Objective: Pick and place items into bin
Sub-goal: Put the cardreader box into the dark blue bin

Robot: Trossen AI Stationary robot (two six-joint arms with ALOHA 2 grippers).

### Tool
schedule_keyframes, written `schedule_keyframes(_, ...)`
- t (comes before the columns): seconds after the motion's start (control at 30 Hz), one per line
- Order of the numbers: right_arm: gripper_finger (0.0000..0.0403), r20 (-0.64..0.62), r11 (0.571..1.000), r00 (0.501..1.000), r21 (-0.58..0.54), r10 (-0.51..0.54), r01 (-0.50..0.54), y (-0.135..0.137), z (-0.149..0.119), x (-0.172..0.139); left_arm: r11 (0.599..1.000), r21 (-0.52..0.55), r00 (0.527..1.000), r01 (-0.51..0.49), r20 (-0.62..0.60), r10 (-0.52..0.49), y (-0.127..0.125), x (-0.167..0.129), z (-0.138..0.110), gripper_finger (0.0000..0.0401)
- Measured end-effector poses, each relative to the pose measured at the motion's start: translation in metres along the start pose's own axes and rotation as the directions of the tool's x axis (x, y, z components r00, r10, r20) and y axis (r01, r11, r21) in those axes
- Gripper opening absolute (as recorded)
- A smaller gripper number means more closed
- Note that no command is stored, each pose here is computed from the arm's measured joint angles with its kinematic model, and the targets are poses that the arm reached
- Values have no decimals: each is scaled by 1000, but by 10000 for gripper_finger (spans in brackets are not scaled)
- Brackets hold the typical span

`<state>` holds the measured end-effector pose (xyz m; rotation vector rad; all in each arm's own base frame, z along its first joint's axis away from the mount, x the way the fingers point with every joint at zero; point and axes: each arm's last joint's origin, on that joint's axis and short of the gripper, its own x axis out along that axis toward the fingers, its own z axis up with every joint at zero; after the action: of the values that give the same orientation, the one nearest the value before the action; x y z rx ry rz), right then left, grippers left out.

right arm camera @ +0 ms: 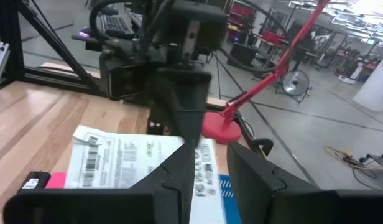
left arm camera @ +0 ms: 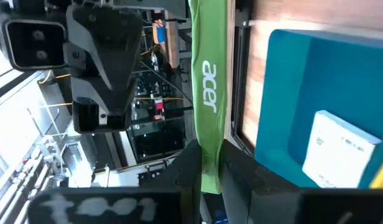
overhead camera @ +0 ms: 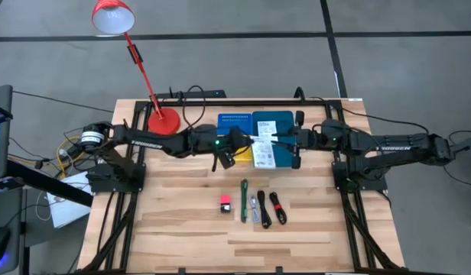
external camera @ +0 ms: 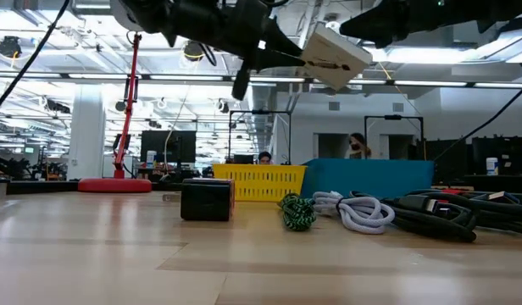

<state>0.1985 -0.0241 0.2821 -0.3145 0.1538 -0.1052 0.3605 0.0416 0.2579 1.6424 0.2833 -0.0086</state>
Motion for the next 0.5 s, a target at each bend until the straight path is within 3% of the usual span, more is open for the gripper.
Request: schedule_keyframes(0.5, 87, 52, 999, 998, -26, -33, 35, -3, 6, -5, 996, 44, 997, 74, -33, -72, -21, 54, -15, 26)
